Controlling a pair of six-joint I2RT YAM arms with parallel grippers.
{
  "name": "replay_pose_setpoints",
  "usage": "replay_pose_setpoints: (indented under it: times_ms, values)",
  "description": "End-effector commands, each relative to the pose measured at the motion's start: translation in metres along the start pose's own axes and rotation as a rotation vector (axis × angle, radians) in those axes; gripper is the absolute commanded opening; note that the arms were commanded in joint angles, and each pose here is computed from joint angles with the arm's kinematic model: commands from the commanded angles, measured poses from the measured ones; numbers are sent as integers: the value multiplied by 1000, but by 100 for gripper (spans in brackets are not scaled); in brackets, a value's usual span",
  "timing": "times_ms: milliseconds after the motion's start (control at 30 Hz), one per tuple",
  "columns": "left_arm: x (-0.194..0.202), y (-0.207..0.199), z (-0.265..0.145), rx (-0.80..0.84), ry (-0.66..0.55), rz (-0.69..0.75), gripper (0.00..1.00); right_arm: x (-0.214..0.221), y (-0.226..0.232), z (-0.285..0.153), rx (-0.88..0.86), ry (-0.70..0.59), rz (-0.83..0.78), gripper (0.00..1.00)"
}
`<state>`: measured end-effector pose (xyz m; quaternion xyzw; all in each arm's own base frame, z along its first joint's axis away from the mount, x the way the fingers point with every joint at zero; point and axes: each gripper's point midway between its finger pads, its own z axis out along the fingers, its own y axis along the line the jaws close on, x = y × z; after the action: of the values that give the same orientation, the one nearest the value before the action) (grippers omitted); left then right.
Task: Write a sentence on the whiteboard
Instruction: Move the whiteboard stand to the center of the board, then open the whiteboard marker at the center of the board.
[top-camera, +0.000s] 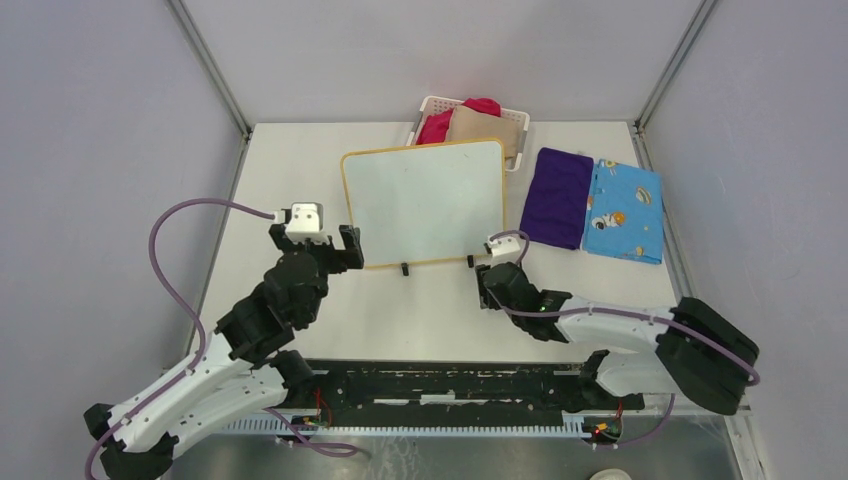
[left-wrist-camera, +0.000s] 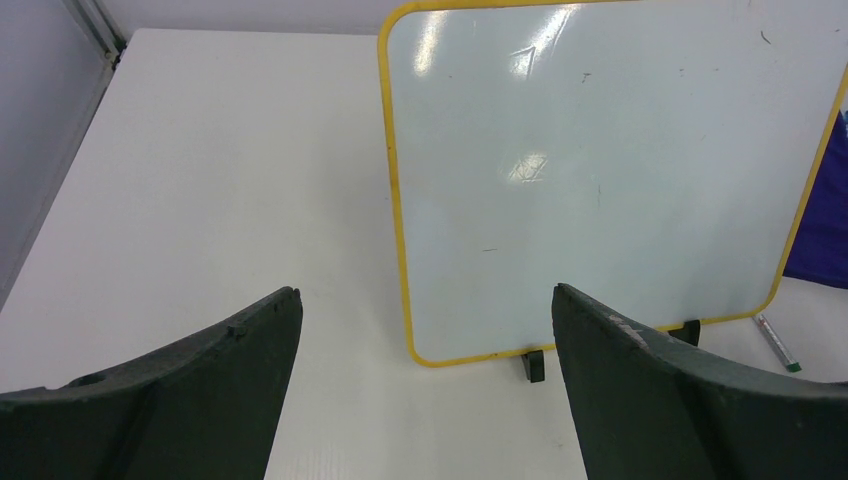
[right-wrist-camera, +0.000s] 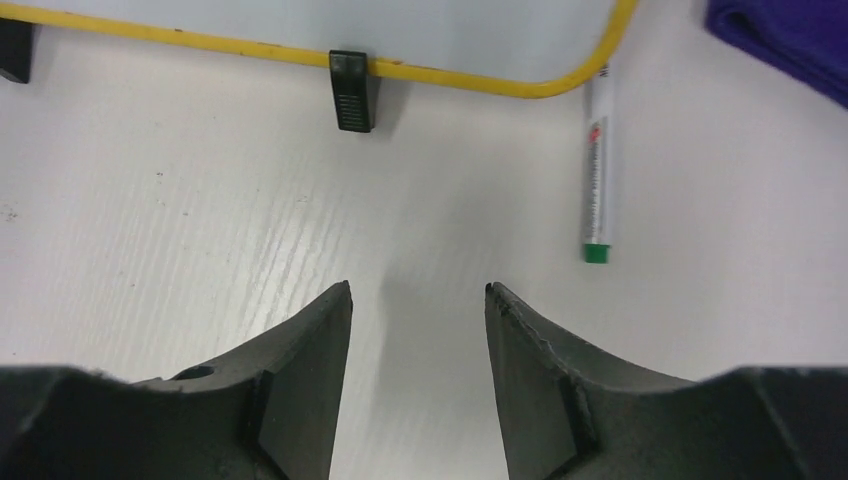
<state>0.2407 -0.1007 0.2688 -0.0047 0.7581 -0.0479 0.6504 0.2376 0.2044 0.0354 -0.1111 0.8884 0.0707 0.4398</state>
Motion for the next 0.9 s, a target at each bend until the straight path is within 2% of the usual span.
replay_pose_setpoints:
  times_ms: [0,200,300,433,733,867]
  values:
    - [-18,-5,-1,13,-42,-75,100,-12,-32,-19,63,-59,-54,58]
    - [-43,-30,7,65,-47,-120,100,-22,-66,-10,73,-51,-16,56]
    - [-60,-50,12,136,-45,-41,100,-26,-67,-1,53,-30,-22,55]
    - [-74,-58,14,178,-113,-1,100,-28,-69,11,48,-7,-21,53]
    - [-45,-47,19,137,-126,7,100,-17,-76,33,63,58,-3,48]
    - [-40,-45,18,138,-128,5,100,-11,-81,39,77,83,9,42]
